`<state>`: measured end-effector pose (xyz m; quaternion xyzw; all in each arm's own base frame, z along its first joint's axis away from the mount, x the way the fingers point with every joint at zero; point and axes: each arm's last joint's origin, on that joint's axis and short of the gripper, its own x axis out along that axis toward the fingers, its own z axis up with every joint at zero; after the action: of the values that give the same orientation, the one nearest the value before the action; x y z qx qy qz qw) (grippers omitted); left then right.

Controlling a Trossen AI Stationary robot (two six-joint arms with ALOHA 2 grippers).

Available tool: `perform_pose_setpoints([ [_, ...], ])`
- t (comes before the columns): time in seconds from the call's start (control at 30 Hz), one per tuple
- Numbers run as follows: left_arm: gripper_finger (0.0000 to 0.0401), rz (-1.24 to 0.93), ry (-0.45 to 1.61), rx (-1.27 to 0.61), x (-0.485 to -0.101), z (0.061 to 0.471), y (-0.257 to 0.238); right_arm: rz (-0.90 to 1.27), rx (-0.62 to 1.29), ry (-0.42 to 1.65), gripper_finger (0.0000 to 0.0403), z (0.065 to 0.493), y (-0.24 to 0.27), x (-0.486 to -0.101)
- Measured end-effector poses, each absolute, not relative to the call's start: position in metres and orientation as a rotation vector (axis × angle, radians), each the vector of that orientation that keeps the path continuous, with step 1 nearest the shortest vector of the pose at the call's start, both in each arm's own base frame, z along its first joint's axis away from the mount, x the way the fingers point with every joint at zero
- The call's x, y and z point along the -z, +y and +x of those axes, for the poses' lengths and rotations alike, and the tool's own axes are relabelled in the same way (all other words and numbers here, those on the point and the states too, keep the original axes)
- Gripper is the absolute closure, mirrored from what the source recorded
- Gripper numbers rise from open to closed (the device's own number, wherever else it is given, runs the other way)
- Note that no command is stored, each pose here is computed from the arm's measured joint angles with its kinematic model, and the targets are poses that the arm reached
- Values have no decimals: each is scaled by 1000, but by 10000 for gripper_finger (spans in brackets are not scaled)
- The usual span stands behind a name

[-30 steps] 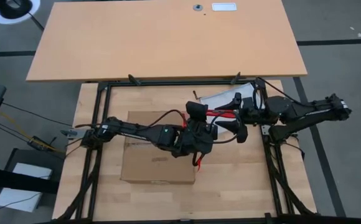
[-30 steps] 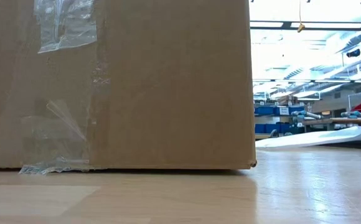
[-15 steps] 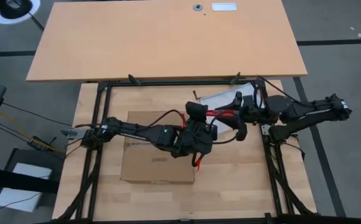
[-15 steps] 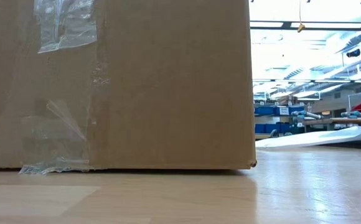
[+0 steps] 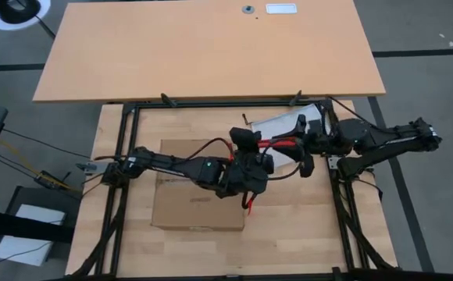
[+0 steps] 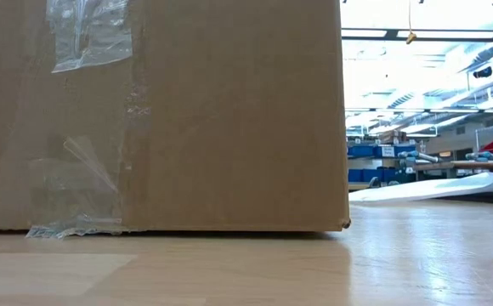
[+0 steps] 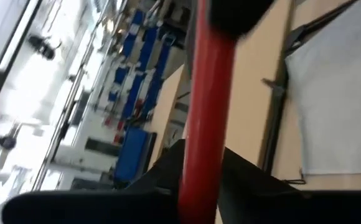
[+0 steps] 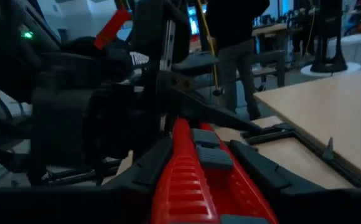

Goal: Unpack boxes
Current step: Open the cardboard box using the red cutter

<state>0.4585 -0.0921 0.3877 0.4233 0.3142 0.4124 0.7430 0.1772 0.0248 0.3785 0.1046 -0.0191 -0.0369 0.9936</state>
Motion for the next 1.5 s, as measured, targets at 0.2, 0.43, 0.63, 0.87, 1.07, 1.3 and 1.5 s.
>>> perform_pose_setpoints([
  [0.2, 308, 830, 666, -938, -387, 448, -92, 194, 98, -42, 265, 158, 21, -383],
  [0.43, 297, 403, 630, -778, -393, 420, -85, 197, 113, -86, 265, 133, 16, -390],
  [0.63, 295, 118, 712, -564, -405, 399, -81, 165, 119, -18, 265, 123, 14, -384],
  [0.87, 295, -28, 772, -438, -412, 375, -106, 134, 72, 125, 264, 120, 15, -371],
  [1.07, 295, -103, 858, -243, -398, 369, -145, 99, 72, 276, 264, 124, 16, -355],
  [1.3, 295, -113, 958, -94, -376, 365, -174, 79, 51, 364, 264, 138, 19, -323],
  [1.5, 295, -86, 941, -46, -368, 365, -188, 80, 5, 308, 261, 153, 28, -288],
])
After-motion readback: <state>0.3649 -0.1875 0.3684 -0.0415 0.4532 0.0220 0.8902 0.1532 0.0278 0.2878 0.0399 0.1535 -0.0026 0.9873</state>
